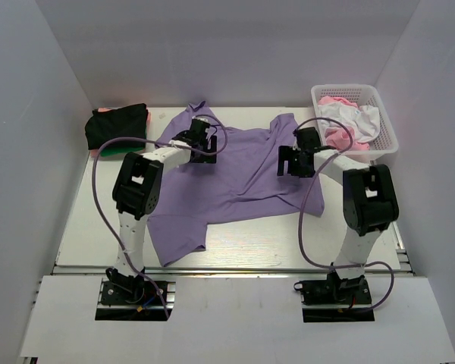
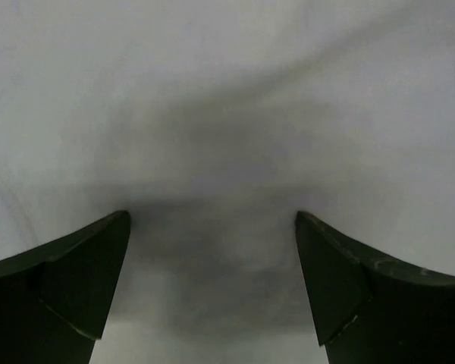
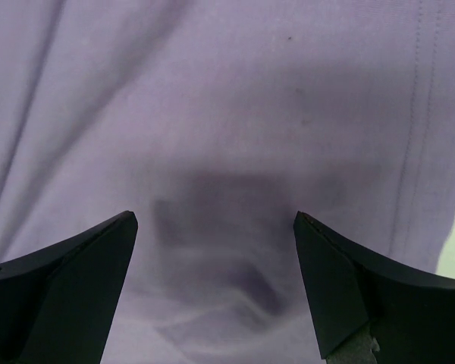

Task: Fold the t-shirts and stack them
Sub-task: Flatten out the tshirt

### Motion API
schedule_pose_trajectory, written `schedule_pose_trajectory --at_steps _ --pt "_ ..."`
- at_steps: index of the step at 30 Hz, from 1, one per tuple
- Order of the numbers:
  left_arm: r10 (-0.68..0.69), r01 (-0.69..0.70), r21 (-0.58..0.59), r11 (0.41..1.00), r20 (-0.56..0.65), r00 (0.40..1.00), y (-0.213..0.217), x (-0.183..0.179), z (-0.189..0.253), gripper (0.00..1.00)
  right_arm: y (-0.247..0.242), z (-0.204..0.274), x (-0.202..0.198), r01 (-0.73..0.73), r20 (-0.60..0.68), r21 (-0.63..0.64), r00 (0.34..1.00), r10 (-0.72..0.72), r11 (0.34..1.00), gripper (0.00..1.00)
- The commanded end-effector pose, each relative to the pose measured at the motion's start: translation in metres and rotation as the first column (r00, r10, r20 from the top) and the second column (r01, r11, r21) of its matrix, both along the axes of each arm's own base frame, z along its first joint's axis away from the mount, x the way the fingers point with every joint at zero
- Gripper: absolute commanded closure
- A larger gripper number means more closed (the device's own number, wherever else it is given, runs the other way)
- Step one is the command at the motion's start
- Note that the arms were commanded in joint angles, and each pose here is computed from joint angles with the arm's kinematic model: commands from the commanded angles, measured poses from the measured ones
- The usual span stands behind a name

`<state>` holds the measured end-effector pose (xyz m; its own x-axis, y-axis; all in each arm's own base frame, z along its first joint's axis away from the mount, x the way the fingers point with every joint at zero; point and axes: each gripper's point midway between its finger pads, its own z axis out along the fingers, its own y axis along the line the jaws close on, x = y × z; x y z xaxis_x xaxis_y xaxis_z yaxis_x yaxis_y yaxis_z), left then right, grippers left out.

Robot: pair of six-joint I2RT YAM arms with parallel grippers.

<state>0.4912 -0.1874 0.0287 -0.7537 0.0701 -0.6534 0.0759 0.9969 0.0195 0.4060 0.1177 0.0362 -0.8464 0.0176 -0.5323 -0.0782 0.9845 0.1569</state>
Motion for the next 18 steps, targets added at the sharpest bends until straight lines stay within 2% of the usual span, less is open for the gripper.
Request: schedule_pose_trajectory --at_steps 1,2,6,8,10,13,14,17,18 --pt "0.042 -0.041 -0.047 0.998 0.035 0.998 0.006 0.03 0.015 0.0 -0.01 -0.013 0.011 0.081 -0.072 -0.013 0.994 -0.082 0.997 0.1" --pt "0.074 -0.074 -0.043 0.996 0.008 0.997 0.017 0.036 -0.004 0.0 -0.014 -0.02 0.011 0.092 -0.102 -0.035 0.99 -0.095 0.995 0.1" --pt "0.14 -0.143 -0.067 0.988 -0.038 0.989 0.039 0.061 -0.027 0.0 -0.036 -0.033 0.024 0.178 -0.128 -0.069 0.974 -0.186 0.982 0.1" --pt "0.15 -0.154 -0.095 0.983 -0.052 0.987 0.05 0.07 -0.035 0.0 -0.04 -0.035 0.026 0.199 -0.136 -0.069 0.969 -0.207 0.978 0.1" --pt "0.104 -0.109 -0.141 0.984 -0.044 0.994 0.043 0.081 -0.04 0.0 -0.045 -0.03 0.035 0.212 -0.124 -0.058 0.968 -0.217 0.976 0.1" --pt "0.048 -0.044 -0.179 0.983 0.018 0.999 0.043 0.102 -0.026 0.0 -0.039 -0.008 0.05 0.136 -0.055 -0.039 0.989 -0.138 0.99 0.1" --pt "0.014 -0.008 -0.19 0.982 0.03 0.999 0.038 0.105 -0.025 0.0 -0.037 0.003 0.055 0.052 -0.016 -0.057 0.998 -0.053 0.997 0.1" --pt "-0.14 0.167 -0.259 0.951 0.118 0.983 0.01 0.115 0.011 0.0 -0.006 0.036 0.053 -0.095 0.068 0.046 0.993 0.092 0.994 0.1" --pt "-0.201 0.238 -0.283 0.929 0.154 0.968 -0.004 0.109 0.031 0.0 -0.004 0.046 0.057 -0.138 0.118 0.035 0.984 0.133 0.99 0.1"
